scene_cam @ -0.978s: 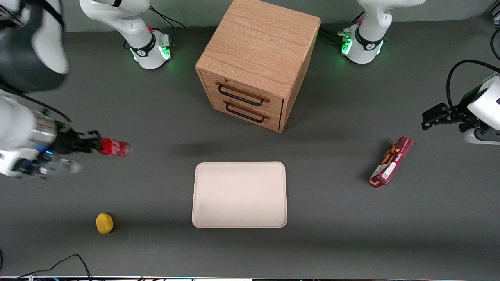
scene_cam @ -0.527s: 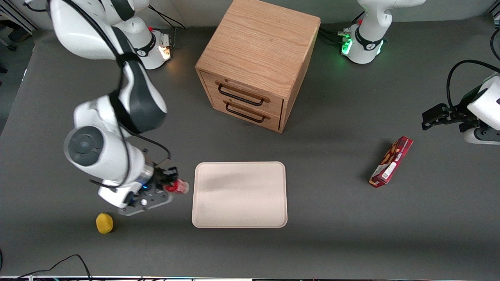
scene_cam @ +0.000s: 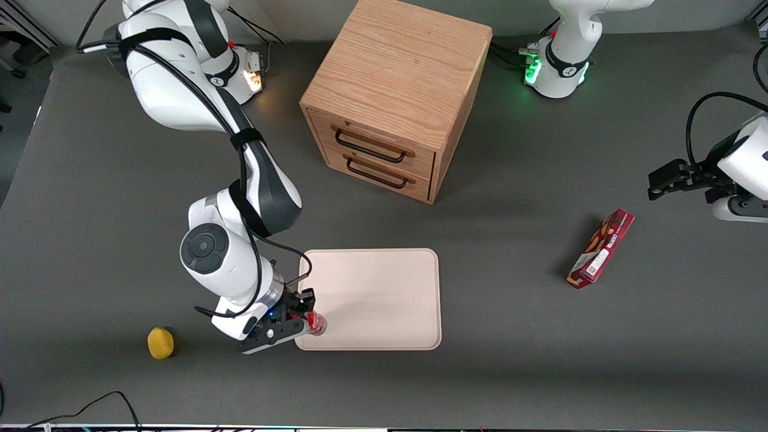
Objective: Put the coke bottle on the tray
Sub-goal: 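Carry the bottle over the cream tray and lower it upright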
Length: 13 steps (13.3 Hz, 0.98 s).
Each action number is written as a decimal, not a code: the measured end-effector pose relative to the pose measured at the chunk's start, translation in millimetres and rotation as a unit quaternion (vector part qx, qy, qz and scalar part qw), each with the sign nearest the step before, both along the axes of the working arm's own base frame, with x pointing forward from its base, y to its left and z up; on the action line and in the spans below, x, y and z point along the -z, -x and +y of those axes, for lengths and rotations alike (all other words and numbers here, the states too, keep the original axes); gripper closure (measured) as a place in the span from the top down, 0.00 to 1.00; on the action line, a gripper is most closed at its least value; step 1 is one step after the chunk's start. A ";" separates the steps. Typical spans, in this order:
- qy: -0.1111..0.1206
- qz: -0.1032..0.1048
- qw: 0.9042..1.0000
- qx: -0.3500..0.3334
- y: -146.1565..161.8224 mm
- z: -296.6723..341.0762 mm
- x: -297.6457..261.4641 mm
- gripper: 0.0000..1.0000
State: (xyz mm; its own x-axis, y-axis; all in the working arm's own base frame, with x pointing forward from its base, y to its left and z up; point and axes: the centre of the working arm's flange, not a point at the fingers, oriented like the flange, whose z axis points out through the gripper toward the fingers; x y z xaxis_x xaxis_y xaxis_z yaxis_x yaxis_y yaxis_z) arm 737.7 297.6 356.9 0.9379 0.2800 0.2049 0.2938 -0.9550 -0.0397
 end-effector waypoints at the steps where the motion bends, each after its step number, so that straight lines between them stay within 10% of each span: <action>1: 0.001 0.001 1.000 0.000 -0.6 0.0 5.4 0.31; 6: 0.005 0.009 1.000 0.001 -2.4 -0.1 28.0 0.31; 13: 0.005 0.024 0.999 0.037 -2.8 -13.3 -6.0 0.99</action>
State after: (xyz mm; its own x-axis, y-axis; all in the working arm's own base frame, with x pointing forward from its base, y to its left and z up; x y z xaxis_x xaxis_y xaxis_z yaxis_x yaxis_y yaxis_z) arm 740.5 284.3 362.8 0.9647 0.2115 0.1569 0.2205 -0.9745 -0.0421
